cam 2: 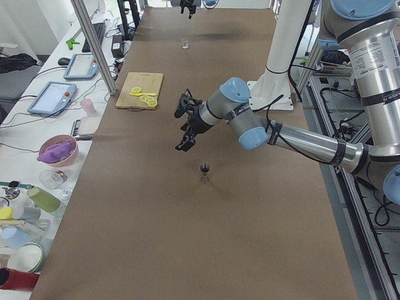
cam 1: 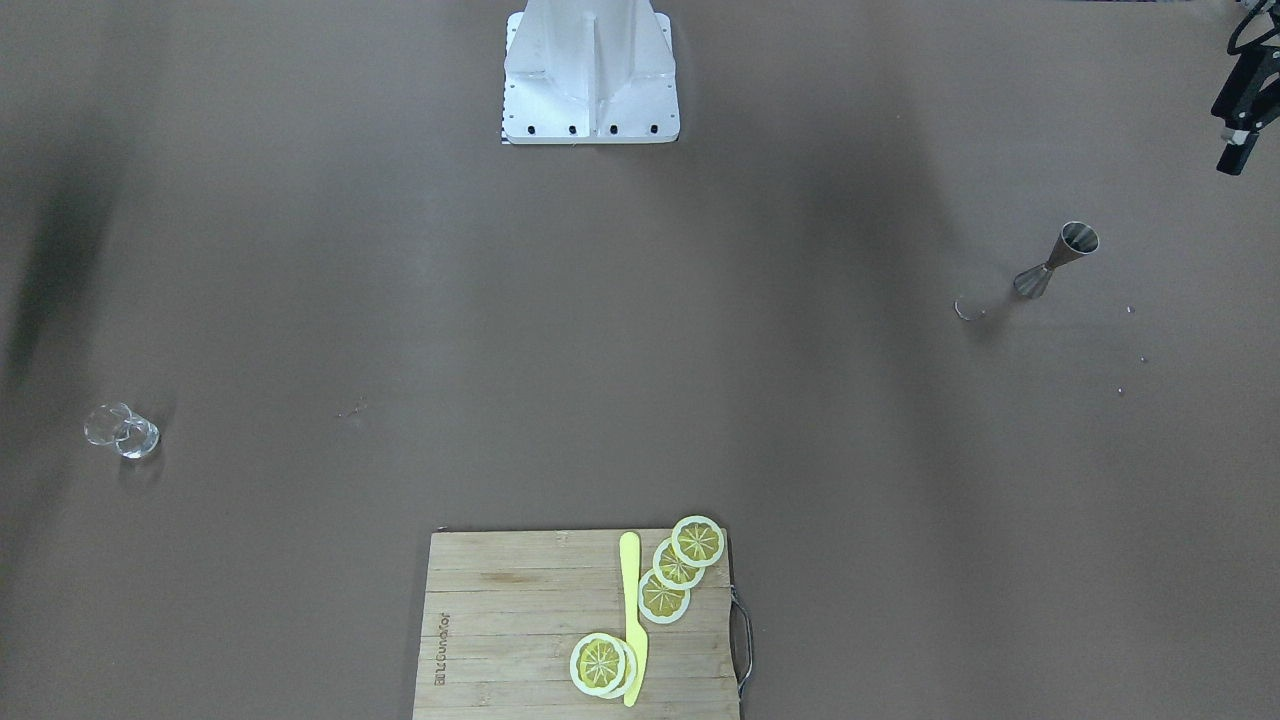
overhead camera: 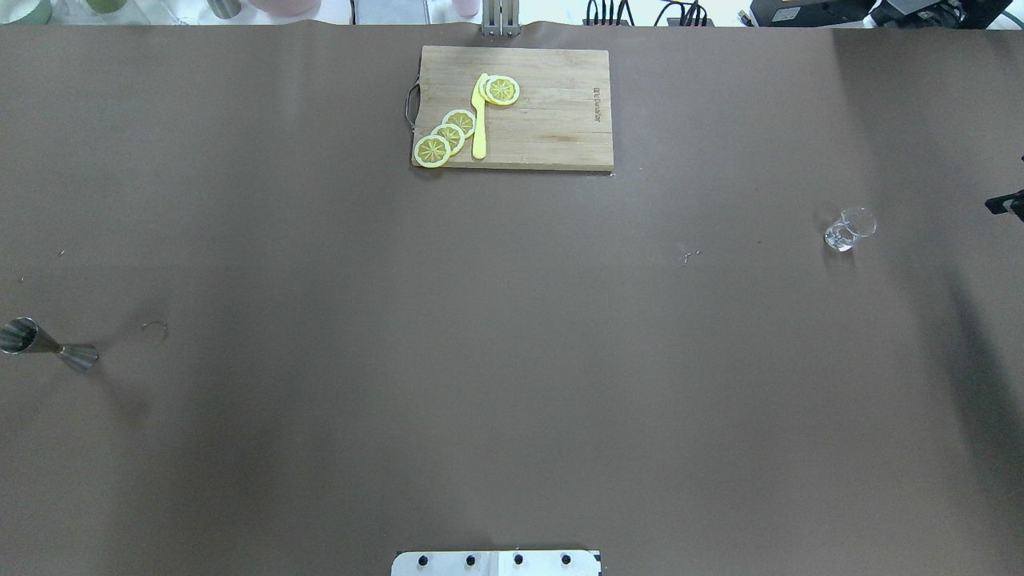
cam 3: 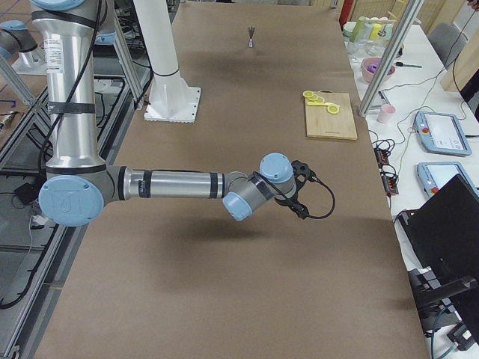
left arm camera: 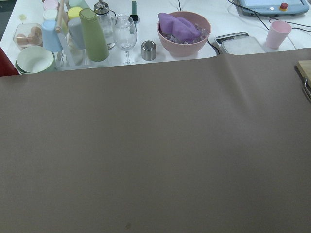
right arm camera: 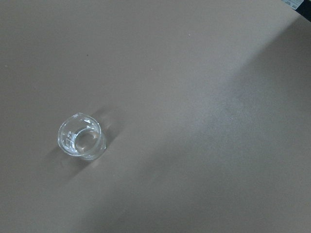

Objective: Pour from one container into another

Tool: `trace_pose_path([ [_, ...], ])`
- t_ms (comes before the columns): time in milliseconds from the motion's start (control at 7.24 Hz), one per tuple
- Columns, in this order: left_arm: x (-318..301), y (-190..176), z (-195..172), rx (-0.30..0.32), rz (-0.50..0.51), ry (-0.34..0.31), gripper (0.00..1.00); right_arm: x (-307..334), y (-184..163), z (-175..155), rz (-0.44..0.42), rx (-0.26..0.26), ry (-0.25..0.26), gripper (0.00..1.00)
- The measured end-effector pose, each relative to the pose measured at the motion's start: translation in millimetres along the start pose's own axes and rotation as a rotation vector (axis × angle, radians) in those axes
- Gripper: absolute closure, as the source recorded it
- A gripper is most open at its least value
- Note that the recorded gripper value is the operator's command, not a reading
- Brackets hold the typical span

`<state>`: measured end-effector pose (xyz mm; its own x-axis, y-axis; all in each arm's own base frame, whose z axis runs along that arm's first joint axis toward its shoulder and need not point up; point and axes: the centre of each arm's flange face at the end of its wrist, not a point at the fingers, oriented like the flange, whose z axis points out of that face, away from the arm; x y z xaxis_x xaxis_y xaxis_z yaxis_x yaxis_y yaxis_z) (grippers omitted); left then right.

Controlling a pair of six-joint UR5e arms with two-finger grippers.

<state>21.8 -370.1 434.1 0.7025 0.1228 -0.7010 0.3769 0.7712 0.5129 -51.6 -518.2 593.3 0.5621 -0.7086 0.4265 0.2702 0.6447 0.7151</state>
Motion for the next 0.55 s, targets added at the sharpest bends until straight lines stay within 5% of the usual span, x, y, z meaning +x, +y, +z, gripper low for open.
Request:
trace_pose_path([
  [552,16,54,6,0.172,-0.005,-0.040,0.03,-21,-9,35,-0.076,0.049,-0.055,0.01],
])
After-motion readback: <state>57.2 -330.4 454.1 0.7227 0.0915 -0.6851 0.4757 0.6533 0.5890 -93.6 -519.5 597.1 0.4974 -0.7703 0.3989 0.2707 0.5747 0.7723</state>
